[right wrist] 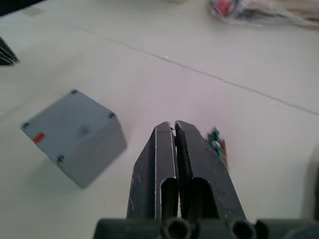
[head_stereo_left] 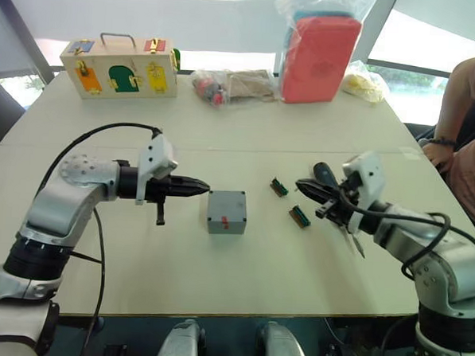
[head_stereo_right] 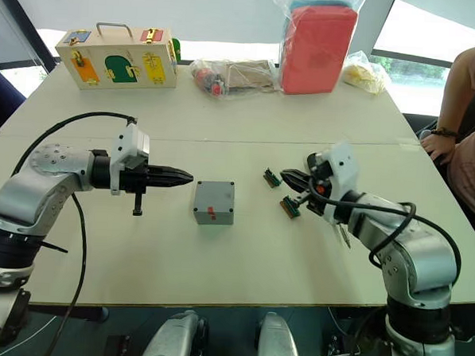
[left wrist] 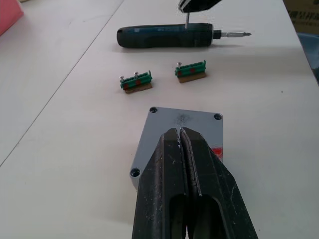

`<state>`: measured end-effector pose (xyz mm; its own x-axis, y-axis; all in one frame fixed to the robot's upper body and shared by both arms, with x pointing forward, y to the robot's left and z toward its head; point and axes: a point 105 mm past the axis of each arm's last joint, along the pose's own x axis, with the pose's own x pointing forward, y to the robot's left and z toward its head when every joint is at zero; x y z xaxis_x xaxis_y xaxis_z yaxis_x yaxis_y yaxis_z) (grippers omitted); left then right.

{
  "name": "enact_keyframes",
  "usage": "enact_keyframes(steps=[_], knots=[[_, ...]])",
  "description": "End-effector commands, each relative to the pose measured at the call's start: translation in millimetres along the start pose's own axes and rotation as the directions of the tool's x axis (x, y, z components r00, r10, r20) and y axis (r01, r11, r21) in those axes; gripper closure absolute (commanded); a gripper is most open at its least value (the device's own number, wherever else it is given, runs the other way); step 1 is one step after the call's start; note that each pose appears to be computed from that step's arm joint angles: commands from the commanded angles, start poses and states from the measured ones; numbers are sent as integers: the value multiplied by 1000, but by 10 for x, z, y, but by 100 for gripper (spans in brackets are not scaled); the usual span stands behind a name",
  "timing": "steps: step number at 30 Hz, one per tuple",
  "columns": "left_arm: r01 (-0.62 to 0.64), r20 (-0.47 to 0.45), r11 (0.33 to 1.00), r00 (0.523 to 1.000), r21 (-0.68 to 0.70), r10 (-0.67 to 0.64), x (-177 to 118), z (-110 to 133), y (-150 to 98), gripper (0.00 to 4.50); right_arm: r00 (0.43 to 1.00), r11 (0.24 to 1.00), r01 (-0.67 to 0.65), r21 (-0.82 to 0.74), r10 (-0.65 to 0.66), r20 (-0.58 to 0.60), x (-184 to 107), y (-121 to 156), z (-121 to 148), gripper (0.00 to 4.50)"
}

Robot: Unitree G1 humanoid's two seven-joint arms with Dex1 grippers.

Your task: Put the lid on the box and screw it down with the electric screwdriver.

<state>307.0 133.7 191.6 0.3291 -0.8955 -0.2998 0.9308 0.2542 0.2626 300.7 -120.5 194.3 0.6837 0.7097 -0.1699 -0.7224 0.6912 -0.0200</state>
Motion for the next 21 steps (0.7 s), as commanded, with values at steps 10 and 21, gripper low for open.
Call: enact_keyframes(steps=[10, 21], knots=[[-67, -2, 997, 998, 22, 67, -163, 63, -9, 450, 981, 980, -188, -69, 184, -56, 622, 272, 23, 444], [-73, -5, 997, 997, 11, 73, -159, 42, -55, 450, 979, 976, -198, -92, 192, -74, 748, 211, -41, 444]])
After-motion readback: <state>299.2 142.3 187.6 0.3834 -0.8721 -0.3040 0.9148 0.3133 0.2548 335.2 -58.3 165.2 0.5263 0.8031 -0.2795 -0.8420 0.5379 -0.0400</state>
